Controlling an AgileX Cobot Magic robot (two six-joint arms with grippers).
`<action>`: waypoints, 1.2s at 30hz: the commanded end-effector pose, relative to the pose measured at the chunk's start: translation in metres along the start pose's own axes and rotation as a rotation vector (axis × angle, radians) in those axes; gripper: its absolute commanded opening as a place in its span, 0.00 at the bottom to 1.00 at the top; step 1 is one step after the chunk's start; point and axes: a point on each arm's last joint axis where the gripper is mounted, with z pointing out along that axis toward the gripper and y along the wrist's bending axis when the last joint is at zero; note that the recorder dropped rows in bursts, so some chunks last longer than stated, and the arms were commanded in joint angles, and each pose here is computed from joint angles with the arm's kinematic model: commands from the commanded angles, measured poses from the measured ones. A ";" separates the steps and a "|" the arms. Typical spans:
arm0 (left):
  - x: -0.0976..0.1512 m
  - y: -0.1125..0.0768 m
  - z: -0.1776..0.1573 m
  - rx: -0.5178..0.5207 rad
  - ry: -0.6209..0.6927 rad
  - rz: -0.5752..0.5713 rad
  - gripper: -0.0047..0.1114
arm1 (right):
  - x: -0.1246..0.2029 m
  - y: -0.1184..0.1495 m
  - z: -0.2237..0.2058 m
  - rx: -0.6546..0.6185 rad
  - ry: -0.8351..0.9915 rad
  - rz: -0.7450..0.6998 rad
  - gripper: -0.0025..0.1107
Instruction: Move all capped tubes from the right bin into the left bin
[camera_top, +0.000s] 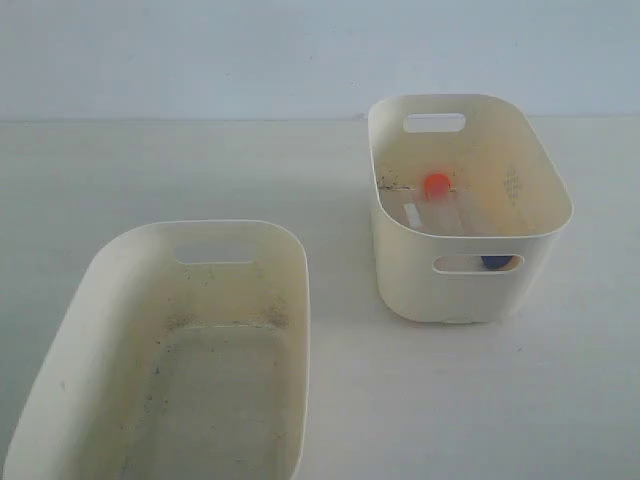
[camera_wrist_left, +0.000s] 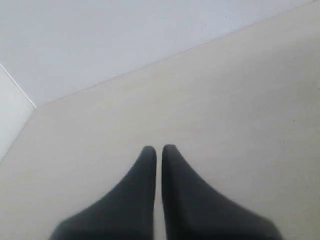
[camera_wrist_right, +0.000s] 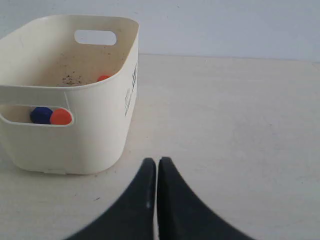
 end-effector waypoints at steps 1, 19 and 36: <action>-0.001 0.000 0.000 0.005 -0.006 -0.011 0.08 | -0.001 0.000 0.000 0.004 -0.013 -0.003 0.03; -0.001 0.000 0.000 0.005 -0.006 -0.011 0.08 | -0.005 0.000 0.000 0.005 -0.055 -0.004 0.03; -0.001 0.000 0.000 0.005 -0.006 -0.011 0.08 | -0.091 -0.005 -0.041 0.040 -0.770 0.049 0.03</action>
